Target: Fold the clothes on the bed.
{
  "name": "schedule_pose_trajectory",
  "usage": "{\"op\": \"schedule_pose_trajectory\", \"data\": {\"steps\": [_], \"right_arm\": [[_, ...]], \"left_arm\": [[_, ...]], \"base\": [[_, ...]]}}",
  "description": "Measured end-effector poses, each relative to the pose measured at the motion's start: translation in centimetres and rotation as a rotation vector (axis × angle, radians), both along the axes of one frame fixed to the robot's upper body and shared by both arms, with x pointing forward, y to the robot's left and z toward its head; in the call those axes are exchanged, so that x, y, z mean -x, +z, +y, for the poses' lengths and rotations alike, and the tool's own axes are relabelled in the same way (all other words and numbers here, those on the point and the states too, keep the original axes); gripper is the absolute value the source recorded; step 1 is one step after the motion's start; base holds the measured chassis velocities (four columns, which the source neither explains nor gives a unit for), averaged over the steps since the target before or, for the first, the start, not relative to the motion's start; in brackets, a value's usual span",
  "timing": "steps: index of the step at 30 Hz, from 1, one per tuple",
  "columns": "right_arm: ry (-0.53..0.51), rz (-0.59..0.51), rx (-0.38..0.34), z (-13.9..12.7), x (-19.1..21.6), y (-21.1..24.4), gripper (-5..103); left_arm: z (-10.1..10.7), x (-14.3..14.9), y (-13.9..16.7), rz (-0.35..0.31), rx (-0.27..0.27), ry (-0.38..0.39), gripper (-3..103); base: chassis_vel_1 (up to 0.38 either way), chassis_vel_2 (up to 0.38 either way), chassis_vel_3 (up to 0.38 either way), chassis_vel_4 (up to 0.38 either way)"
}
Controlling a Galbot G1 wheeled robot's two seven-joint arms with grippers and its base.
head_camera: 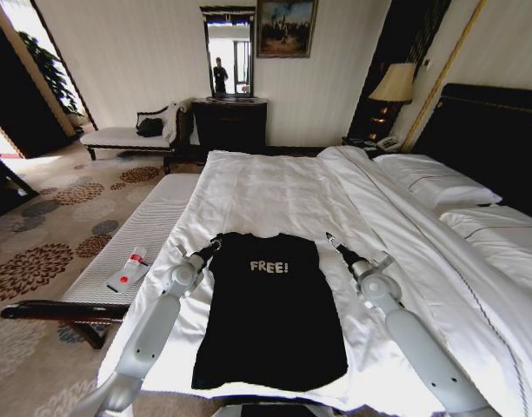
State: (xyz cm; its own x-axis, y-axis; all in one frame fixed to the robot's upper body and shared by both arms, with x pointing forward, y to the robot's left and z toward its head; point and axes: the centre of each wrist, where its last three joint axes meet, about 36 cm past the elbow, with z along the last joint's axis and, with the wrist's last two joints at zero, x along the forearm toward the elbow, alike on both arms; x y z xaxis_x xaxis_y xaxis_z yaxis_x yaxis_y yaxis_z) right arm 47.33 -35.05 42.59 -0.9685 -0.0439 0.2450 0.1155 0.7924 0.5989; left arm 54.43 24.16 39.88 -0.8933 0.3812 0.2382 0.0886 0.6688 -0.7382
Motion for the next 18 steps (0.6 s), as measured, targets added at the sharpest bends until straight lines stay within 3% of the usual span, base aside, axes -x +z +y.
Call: {"op": "schedule_pose_trajectory", "data": {"steps": [17,18], "right_arm": [[-0.008,0.009,0.007,0.1,-0.1,-0.6,100],[-0.008,0.009,0.008,0.1,-0.1,-0.6,100]], "left_arm": [[-3.7,-0.5,-1.4,0.034,-0.026,-0.061,-3],[-3.9,-0.4,-1.4,0.032,-0.033,-0.065,2]], "base": [[0.000,0.000,0.000,0.000],[0.000,0.000,0.000,0.000]]}}
